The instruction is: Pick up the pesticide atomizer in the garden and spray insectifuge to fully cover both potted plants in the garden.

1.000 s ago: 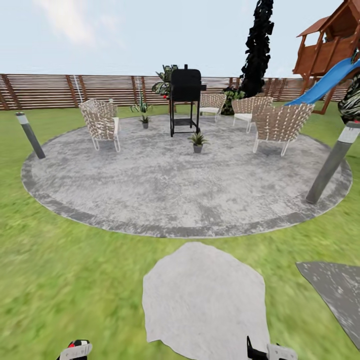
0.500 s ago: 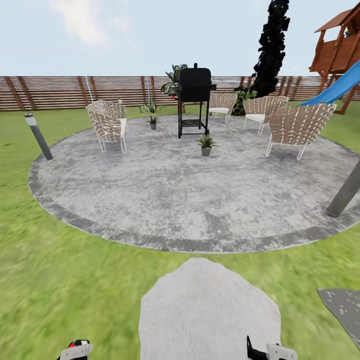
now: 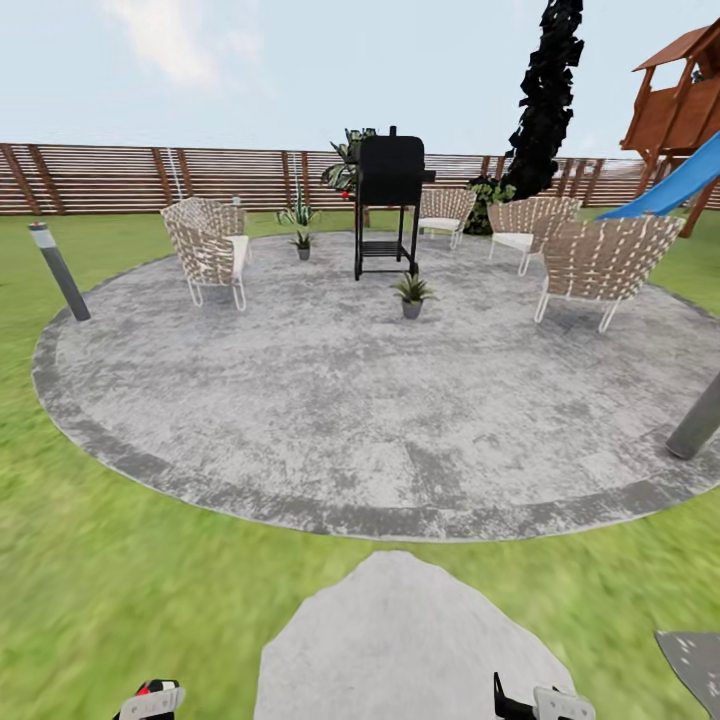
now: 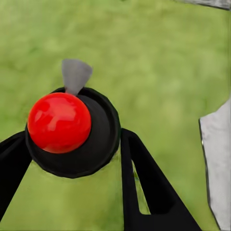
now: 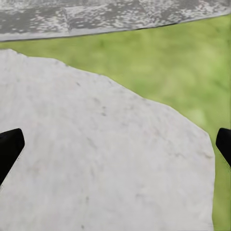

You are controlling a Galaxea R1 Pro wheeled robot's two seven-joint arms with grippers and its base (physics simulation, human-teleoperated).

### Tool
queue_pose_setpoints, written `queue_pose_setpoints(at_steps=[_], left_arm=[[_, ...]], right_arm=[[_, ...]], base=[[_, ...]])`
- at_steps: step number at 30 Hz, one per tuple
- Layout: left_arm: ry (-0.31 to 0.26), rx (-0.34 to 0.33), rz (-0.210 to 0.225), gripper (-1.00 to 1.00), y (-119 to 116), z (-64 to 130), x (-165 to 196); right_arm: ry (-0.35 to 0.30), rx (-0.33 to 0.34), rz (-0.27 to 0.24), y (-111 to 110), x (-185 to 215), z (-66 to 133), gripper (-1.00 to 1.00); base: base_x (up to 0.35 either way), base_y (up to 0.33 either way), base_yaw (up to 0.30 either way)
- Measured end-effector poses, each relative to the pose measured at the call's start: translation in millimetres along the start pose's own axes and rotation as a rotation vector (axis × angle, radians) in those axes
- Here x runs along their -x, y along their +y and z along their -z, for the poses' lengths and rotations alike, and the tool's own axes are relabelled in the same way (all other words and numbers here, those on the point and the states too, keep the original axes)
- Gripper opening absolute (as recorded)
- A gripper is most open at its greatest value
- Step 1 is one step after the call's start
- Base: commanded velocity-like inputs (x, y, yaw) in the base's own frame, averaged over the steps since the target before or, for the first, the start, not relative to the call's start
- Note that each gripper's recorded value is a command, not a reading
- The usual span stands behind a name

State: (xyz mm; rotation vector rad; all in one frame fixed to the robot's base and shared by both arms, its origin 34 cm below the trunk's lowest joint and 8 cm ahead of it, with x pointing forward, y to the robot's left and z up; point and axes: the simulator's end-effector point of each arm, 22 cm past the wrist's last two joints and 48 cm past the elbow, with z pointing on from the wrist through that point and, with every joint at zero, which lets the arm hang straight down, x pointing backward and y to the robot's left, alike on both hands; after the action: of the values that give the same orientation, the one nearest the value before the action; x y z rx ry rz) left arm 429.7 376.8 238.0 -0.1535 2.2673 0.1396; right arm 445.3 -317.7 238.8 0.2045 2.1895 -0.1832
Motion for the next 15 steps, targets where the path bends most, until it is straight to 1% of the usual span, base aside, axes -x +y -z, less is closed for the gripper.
queue_pose_setpoints(at_steps=[9,12,15], left_arm=[[-0.001,0.000,0.000,-1.00,0,0.0,0],[-0.001,0.000,0.000,-1.00,0,0.0,0],[0.000,0.000,0.000,-1.00,0,0.0,0]], right_arm=[[-0.001,-0.001,0.000,-1,0,-0.1,1.00],[-0.005,-0.021,0.018,-21,3,-2.6,1.00],[-0.007,-0.026,0.027,-27,4,-3.6,1.00]], base=[[0.338,-0.007,0.000],[0.339,0.000,0.000],[0.339,0.000,0.000]])
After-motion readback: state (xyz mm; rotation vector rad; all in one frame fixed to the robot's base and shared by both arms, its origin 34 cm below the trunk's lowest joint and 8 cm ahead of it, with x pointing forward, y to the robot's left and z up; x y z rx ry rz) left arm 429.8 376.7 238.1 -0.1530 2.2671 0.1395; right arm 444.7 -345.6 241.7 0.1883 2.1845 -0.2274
